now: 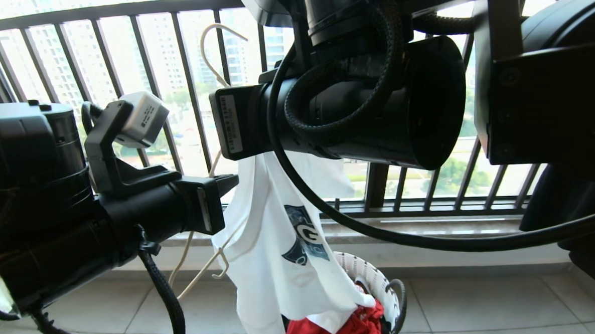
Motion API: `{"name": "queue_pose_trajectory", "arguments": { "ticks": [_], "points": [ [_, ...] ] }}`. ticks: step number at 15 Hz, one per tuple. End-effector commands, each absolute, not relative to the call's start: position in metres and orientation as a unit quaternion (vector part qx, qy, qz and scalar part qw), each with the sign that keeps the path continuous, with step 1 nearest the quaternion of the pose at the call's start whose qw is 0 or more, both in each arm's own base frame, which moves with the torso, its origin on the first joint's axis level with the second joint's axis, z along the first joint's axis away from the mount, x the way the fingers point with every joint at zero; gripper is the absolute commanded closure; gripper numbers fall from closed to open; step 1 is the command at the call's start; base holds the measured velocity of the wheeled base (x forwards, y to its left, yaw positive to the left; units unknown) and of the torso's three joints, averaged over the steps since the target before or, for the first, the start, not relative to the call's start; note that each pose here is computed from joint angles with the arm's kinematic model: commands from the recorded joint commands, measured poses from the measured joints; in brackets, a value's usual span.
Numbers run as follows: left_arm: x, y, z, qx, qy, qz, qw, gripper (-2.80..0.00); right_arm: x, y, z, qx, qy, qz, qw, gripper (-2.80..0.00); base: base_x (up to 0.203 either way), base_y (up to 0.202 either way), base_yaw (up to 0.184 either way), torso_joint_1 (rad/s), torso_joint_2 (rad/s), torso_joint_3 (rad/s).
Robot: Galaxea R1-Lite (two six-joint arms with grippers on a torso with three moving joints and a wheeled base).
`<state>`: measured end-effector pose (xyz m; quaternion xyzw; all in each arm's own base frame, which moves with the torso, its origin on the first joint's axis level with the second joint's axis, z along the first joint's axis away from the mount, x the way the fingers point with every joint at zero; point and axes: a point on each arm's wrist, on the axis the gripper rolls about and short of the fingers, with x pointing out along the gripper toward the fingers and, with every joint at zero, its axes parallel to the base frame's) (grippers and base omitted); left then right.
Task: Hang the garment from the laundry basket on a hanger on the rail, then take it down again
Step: Hang the clothes on the clothes rack
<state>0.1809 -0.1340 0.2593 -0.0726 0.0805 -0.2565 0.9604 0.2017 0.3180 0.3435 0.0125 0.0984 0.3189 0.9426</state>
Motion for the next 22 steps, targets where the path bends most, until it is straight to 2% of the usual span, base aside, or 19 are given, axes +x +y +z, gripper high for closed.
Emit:
{"name": "queue_pose_trajectory", "arguments": {
  "ticks": [1,5,22],
  "points": [
    [0.181,-0.135,0.259,-0.075,0.08,-0.257,0.96,0.0,0.202,0.32,0.342,0.009,0.1,0.319,0.942,0.0,0.0,0.0,0.0,0.0,0.0,0.0],
    [0.186,-0.138,0.259,-0.1,0.02,-0.264,0.959,0.0,0.204,0.324,0.336,-0.006,0.099,0.303,0.948,0.0,0.0,0.0,0.0,0.0,0.0,0.0],
    [0.189,-0.141,0.255,-0.121,-0.013,-0.285,0.951,0.0,0.212,0.324,0.334,-0.019,0.088,0.285,0.954,0.0,0.0,0.0,0.0,0.0,0.0,0.0]
  ]
}}
